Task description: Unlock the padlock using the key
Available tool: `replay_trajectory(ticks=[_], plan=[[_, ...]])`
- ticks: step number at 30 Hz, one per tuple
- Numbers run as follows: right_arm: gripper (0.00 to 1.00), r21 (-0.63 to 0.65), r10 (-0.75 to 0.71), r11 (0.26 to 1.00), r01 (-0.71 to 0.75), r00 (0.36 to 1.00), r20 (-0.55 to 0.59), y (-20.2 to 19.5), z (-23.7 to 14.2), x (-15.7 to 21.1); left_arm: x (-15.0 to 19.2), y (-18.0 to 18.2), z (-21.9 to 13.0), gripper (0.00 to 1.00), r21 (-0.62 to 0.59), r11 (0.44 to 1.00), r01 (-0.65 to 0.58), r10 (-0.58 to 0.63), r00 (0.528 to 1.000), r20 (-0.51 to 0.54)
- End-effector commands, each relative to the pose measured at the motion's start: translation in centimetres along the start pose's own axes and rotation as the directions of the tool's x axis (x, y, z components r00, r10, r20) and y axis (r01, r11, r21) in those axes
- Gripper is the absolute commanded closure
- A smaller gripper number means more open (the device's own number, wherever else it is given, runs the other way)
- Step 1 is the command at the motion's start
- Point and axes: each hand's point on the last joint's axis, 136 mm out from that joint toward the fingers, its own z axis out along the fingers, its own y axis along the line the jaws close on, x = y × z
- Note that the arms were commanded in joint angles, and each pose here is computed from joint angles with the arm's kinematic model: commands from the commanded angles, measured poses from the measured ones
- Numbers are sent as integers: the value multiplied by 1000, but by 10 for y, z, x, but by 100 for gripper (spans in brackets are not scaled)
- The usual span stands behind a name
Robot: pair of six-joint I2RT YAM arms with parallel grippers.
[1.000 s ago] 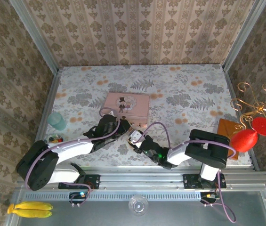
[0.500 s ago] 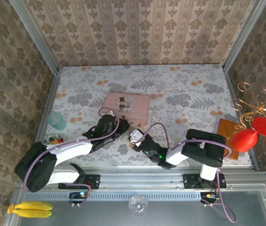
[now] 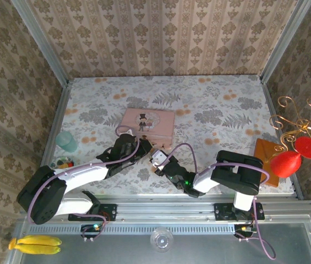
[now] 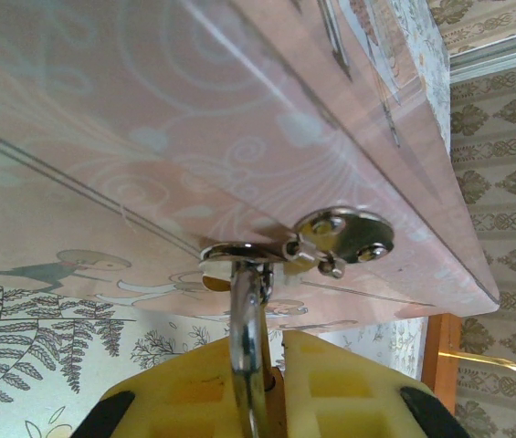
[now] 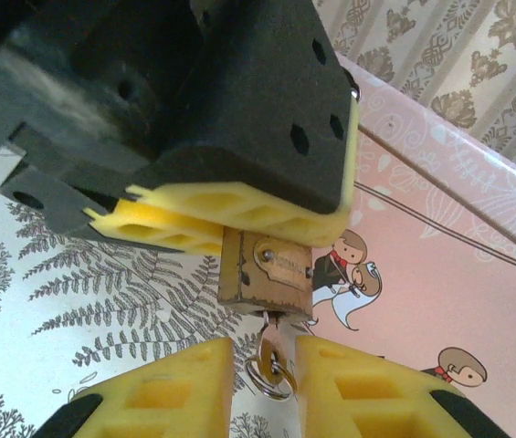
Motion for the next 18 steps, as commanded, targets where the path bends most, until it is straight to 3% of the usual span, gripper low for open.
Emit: replay_trajectory(ticks=[1,18], plan=[[74,35,28,999,-29,999,36,-3,5,-12,-10,-29,-6,100,98,994,-49,44,998,45],[92,23,134,991,-134,991,6,-3,5,-9,-7,-34,2,100,111,992,-54,52,998,24]])
